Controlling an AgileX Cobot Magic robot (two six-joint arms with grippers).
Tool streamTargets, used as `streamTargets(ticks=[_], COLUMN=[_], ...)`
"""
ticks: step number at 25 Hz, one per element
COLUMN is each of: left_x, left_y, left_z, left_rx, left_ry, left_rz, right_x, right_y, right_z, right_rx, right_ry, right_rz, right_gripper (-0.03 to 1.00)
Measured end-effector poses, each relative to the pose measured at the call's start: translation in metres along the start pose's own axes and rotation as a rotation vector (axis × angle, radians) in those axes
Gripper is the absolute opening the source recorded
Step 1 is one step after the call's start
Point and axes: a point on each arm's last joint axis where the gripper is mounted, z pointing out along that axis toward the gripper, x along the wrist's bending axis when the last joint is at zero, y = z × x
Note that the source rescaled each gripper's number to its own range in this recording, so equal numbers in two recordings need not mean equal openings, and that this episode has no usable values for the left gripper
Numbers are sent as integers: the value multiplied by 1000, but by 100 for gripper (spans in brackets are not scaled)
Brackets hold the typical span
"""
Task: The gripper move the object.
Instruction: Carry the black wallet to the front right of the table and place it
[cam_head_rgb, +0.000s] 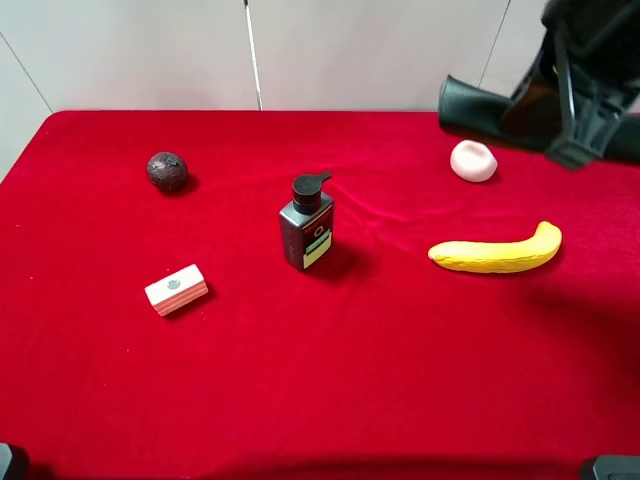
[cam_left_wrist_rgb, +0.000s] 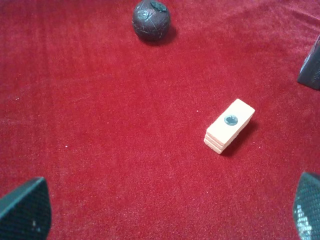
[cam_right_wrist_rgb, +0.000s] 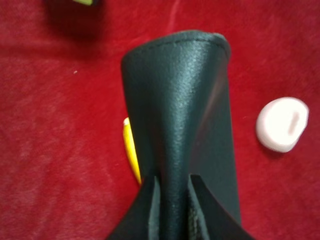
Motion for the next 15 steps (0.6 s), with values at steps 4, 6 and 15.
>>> streamTargets(ticks=[4, 6, 15], left_x=[0, 0, 0], left_y=[0, 0, 0], left_z=[0, 0, 0], left_rx=[0, 0, 0], left_ry=[0, 0, 0], left_rz=[0, 0, 0], right_x=[11, 15, 46], right_y=[-10, -14, -11], right_z=[1, 3, 26], right_rx=[-28, -28, -79], right_ry=[28, 41, 81], right_rz=[25, 32, -43], right_gripper=[2, 2, 1])
